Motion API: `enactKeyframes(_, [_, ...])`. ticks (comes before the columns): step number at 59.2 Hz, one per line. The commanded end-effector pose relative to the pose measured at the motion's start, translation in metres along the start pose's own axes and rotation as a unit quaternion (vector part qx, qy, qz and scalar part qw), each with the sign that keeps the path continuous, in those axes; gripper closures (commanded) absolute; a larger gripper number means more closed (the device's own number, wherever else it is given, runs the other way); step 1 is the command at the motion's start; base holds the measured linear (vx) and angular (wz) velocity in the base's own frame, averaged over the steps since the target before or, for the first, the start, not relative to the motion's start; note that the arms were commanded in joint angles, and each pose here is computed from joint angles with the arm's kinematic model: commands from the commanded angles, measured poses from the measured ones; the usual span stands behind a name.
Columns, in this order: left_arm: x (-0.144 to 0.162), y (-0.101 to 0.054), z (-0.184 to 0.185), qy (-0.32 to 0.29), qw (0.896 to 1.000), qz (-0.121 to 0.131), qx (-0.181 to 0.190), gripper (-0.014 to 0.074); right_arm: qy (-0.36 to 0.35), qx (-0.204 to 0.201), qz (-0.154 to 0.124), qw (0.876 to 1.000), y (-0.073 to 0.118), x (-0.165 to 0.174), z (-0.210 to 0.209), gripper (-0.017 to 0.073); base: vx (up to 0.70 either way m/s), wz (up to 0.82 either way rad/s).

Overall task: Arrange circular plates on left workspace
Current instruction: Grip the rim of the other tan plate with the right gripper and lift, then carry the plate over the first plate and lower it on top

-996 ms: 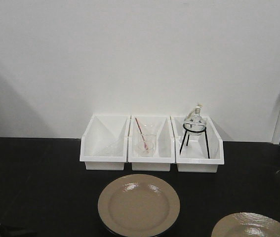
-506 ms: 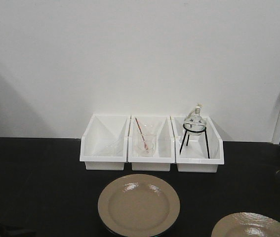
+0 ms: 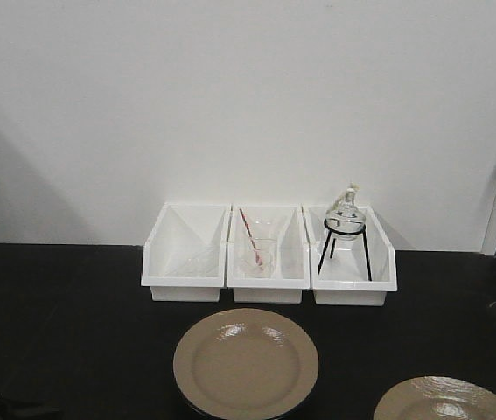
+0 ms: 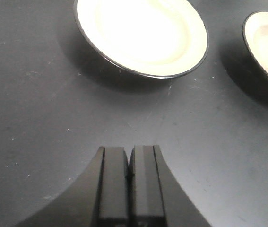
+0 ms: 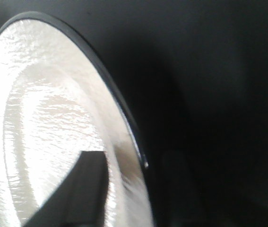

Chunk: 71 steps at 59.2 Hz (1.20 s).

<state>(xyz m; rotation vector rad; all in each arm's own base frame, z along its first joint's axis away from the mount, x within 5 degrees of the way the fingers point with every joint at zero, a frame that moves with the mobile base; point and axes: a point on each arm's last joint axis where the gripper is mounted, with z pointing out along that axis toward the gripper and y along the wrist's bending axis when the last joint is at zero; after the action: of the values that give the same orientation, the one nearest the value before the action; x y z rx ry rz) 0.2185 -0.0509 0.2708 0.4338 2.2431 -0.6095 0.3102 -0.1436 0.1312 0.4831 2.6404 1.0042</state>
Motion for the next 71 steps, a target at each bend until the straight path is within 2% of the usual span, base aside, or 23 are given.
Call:
enactKeyframes(1, [-0.011, -0.004, -0.007, -0.034, 0.999, -0.004, 0.0, 0.0594, -0.024, -0.022, -0.021, 0.999, 0.017, -0.007, -0.015, 0.0384, 0.0, 0.0])
enactKeyframes(10, [-0.011, -0.004, -0.007, -0.034, 0.999, -0.005, -0.001, 0.0594, -0.026, -0.02, -0.023, 0.999, 0.017, -0.007, -0.015, 0.0574, 0.0, 0.0])
enactKeyframes(23, [-0.011, -0.004, -0.007, -0.033, 0.999, -0.003, -0.003, 0.0594, -0.044, -0.042, -0.011, 0.998, 0.022, -0.01, -0.017, 0.0568, 0.0, 0.0])
enactKeyframes(33, [-0.011, -0.003, -0.007, -0.033, 0.999, -0.002, -0.004, 0.0594, -0.089, -0.1, 0.009, 0.991, 0.04, -0.017, -0.027, 0.0566, 0.0, 0.0])
enactKeyframes(40, [-0.011, -0.003, -0.007, -0.034, 0.999, -0.002, -0.005, 0.0594, -0.124, -0.156, 0.023, 0.98, 0.055, -0.022, -0.036, 0.0564, 0.0, 0.0])
enactKeyframes(50, [-0.011, -0.003, -0.007, -0.034, 0.999, -0.002, -0.005, 0.0594, -0.159, -0.207, 0.023, 0.965, 0.073, -0.026, -0.049, 0.0563, 0.0, 0.0])
enactKeyframes(57, [-0.011, -0.003, -0.007, -0.034, 0.999, -0.002, -0.005, 0.0594, -0.162, -0.225, 0.007, 0.961, 0.093, -0.026, -0.047, 0.0563, 0.0, 0.0])
enactKeyframes(63, [-0.011, -0.003, -0.007, -0.034, 0.999, -0.002, -0.005, 0.0594, -0.153, -0.258, -0.007, 0.954, 0.124, -0.026, -0.032, 0.0563, 0.0, 0.0])
enactKeyframes(67, [-0.011, -0.003, -0.007, -0.034, 0.999, -0.002, -0.004, 0.0594, -0.144, -0.289, -0.008, 0.946, 0.149, -0.024, -0.016, 0.0563, 0.0, 0.0])
enactKeyframes(71, [-0.011, -0.003, -0.007, -0.034, 0.999, -0.002, -0.004, 0.0594, -0.14, -0.304, -0.006, 0.942, 0.17, -0.022, 0.001, 0.0563, 0.0, 0.0])
